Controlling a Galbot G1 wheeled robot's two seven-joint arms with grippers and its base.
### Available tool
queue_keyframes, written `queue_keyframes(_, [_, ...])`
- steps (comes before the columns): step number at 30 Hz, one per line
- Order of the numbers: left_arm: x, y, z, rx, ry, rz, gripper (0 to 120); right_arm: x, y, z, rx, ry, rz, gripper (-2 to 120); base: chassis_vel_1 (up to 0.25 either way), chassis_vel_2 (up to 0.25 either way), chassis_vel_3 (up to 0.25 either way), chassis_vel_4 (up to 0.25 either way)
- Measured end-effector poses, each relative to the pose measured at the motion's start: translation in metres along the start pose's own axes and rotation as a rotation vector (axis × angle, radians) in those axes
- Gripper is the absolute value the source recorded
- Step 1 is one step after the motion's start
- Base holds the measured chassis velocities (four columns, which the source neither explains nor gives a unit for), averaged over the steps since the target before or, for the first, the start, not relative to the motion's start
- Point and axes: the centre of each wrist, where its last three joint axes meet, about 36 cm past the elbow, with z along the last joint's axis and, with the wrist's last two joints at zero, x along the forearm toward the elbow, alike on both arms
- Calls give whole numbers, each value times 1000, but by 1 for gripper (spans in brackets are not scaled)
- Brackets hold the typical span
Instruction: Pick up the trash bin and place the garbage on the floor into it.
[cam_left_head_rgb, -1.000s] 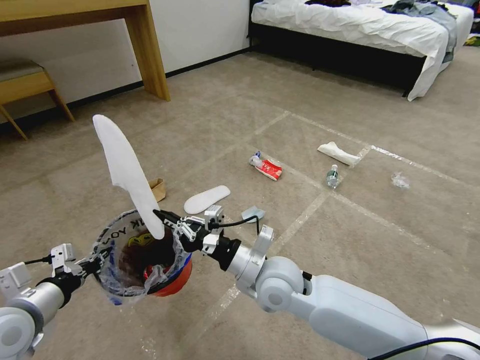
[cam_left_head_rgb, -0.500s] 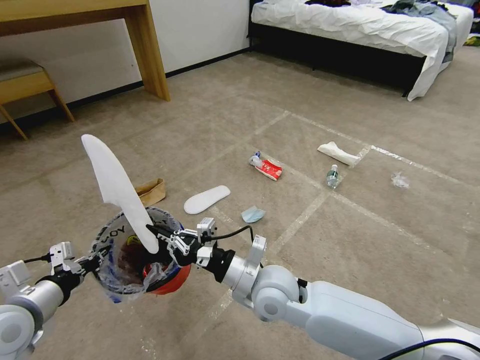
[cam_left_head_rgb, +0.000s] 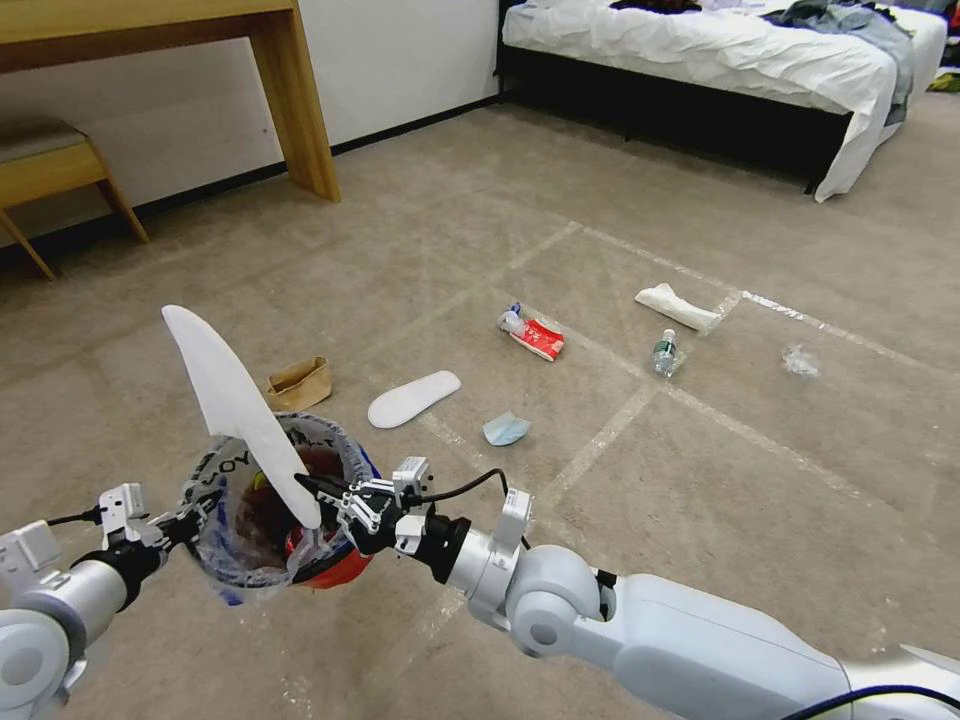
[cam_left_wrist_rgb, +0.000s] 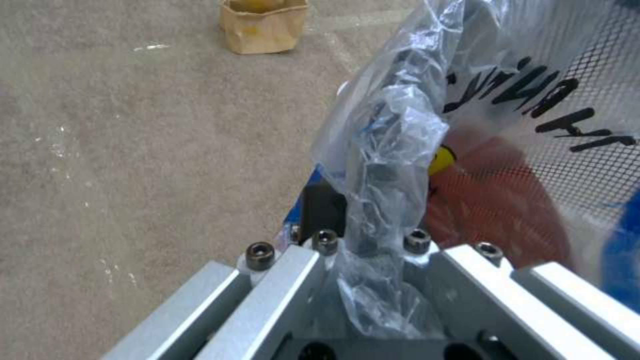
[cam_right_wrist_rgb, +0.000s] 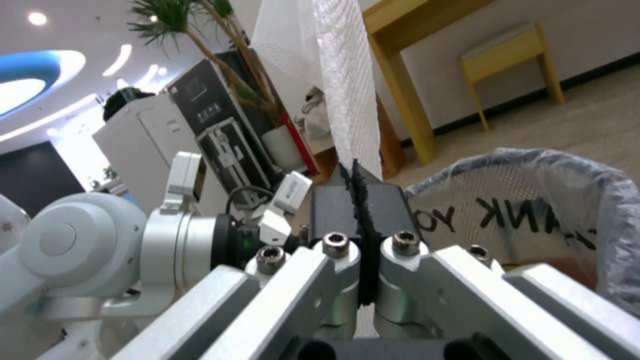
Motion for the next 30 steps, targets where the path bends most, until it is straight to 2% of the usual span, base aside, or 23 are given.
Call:
queue_keyframes(11, [0, 2, -2, 3, -4, -3, 1, 8, -1, -2, 18, 5, 3, 1, 0, 0, 0, 0])
queue_keyframes(13, [0, 2, -2, 4, -4, -4, 1, 9, -1, -4, 23, 4, 4, 10, 0, 0, 0, 0])
queue_keyframes(16, [0, 2, -2, 4, -4, -4, 1, 10, -1, -5, 25, 1, 4, 15, 0, 0, 0, 0])
queue_keyframes(19, [0, 1, -2, 5, -4, -3, 1, 12, -1, -7, 30, 0, 5, 32, 0, 0, 0, 0])
queue_keyframes(22, [0, 1, -2, 6, -4, -3, 1, 13, -1, -7, 31, 2, 6, 37, 0, 0, 0, 0])
queue_keyframes(24, [1, 1, -2, 6, -5, -4, 1, 15, 0, -8, 35, 0, 5, 51, 0, 0, 0, 0])
queue_keyframes(25, [1, 1, -2, 6, -5, -4, 1, 15, 0, -8, 35, 0, 5, 51, 0, 0, 0, 0])
queue_keyframes(27, [1, 1, -1, 7, -5, -3, 1, 16, 0, -7, 37, 0, 4, 61, 0, 0, 0, 0])
queue_keyframes(28, [1, 1, -1, 7, -5, -3, 1, 16, 0, -7, 37, 0, 4, 61, 0, 0, 0, 0])
queue_keyframes(29, [1, 1, -1, 8, -5, -3, 1, 16, 0, -7, 38, 1, 3, 67, 0, 0, 0, 0])
queue_keyframes(30, [1, 1, -1, 8, -5, -3, 1, 16, 0, -7, 38, 1, 3, 67, 0, 0, 0, 0])
